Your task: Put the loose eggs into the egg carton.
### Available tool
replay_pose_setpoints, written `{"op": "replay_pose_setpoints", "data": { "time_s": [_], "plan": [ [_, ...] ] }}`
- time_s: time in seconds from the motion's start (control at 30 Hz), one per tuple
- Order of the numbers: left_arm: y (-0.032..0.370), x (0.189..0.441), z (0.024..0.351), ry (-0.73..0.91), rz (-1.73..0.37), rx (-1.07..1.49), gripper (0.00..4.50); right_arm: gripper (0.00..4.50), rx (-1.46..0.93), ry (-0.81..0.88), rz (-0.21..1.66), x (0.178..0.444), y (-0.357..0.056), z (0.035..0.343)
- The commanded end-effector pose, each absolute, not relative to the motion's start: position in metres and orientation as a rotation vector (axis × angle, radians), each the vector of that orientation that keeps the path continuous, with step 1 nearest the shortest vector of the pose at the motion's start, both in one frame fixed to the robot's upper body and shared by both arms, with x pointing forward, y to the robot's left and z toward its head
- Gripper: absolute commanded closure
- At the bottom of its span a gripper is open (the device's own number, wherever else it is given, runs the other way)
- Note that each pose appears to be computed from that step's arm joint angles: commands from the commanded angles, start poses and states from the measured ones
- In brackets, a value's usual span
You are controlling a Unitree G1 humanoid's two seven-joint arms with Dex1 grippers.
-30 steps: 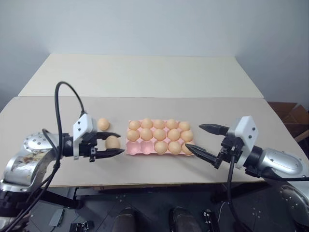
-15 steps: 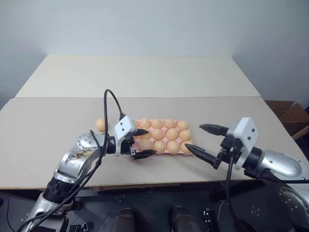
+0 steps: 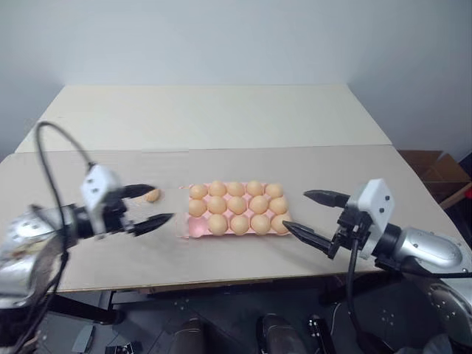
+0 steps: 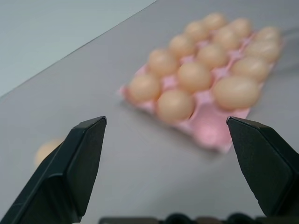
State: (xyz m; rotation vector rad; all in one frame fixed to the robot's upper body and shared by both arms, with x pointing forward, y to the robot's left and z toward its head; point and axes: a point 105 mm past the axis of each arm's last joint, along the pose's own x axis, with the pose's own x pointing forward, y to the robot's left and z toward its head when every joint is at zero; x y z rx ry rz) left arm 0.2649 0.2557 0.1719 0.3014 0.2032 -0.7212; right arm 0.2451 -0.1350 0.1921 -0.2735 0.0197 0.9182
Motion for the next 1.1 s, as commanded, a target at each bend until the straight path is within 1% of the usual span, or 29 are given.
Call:
{"op": "replay_pose_setpoints", "data": {
  "time_s": [0.03,0.17,0.27,0.4,0.53,0.63,0.8,0.93,1.1],
  "plan": [
    [0.277,0.253,0.179,0.184,-0.628,0.315,0.01,0.0,-0.31,-0.028,0.947,0.246,-0.135,0.201],
    [0.285,0.235,0.165,0.214,-0.565,0.275,0.01,0.0,-0.316,-0.016,0.958,0.25,-0.138,0.199],
    [0.282,0.228,0.16,0.221,-0.544,0.252,0.01,0.0,-0.318,-0.013,0.964,0.251,-0.138,0.198],
    [0.28,0.228,0.159,0.214,-0.527,0.237,0.01,0.0,-0.322,-0.013,0.968,0.252,-0.139,0.199],
    [0.279,0.236,0.162,0.211,-0.52,0.237,0.01,0.0,-0.329,-0.016,0.967,0.253,-0.14,0.201],
    [0.277,0.256,0.162,0.214,-0.495,0.227,0.01,0.0,-0.332,-0.018,0.966,0.253,-0.141,0.201],
    [0.263,0.31,0.152,0.254,-0.386,0.199,0.01,0.0,-0.337,-0.027,0.961,0.252,-0.14,0.203],
    [0.247,0.338,0.142,0.292,-0.352,0.171,0.01,0.0,-0.34,-0.033,0.954,0.251,-0.14,0.205],
    [0.242,0.368,0.131,0.355,-0.221,0.127,0.01,0.0,-0.34,-0.037,0.943,0.249,-0.139,0.205]
  ]
}}
